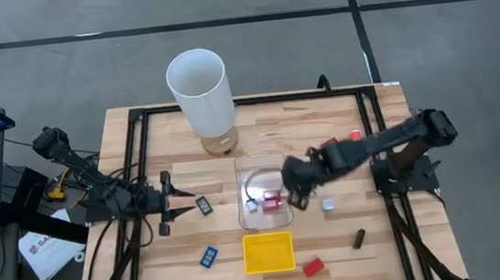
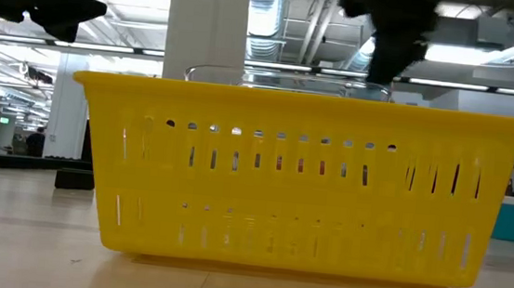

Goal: Pick & Place Office items
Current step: Put the bottom blue charger adapter into the transparent bin, then put the top blue charger adapter into the transparent bin

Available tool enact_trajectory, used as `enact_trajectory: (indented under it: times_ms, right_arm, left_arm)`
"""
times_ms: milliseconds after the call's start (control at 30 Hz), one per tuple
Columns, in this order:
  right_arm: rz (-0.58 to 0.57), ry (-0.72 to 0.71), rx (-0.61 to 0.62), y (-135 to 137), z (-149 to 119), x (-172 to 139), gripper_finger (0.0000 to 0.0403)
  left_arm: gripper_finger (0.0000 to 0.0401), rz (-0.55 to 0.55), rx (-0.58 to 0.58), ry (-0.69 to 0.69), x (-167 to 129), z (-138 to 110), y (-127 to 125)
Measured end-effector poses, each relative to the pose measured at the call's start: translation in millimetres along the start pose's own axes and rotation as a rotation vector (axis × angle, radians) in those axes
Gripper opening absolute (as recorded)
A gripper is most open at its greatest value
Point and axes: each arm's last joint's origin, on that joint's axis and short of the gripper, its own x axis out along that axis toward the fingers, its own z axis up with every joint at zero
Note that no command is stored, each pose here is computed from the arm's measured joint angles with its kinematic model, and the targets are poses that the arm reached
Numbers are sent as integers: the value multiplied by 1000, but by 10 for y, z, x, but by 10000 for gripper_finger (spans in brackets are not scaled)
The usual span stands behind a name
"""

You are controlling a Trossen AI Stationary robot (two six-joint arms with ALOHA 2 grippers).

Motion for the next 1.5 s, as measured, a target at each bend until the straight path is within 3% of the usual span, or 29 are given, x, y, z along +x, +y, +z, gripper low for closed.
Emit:
enact_trajectory:
  times_ms: [200, 400, 600, 733, 933, 1033, 1167, 1367, 1500]
  right_arm:
    - [83, -97, -75, -152, 365, -31, 55]
    - [54, -103, -143, -71, 507, -130, 27]
    - [-39, -205, -171, 7, 558, -296, 34]
    - [-128, -167, -140, 7, 448, -324, 37]
    - [-385, -87, -55, -65, 188, -345, 45]
    - [-475, -76, -22, -113, 109, -314, 68]
    - [-544, -16, 27, -294, 100, -159, 132]
    - [-663, 124, 185, -901, 199, 116, 260]
    - [-665, 199, 305, -1367, 270, 291, 306]
  left_arm:
    - [154, -4, -12, -21, 2, 9, -3]
    - [154, -35, -37, -29, 7, 14, -16]
    - [154, -41, -34, -18, 60, -14, -66]
    - [154, -41, -29, -10, 106, -44, -107]
    - [154, -40, -21, 0, 163, -87, -160]
    - [154, -43, -21, 0, 180, -98, -176]
    - [154, -65, -28, -12, 186, -89, -187]
    - [154, -66, -29, -14, 186, -86, -187]
    - [154, -66, -34, -20, 186, -80, -187]
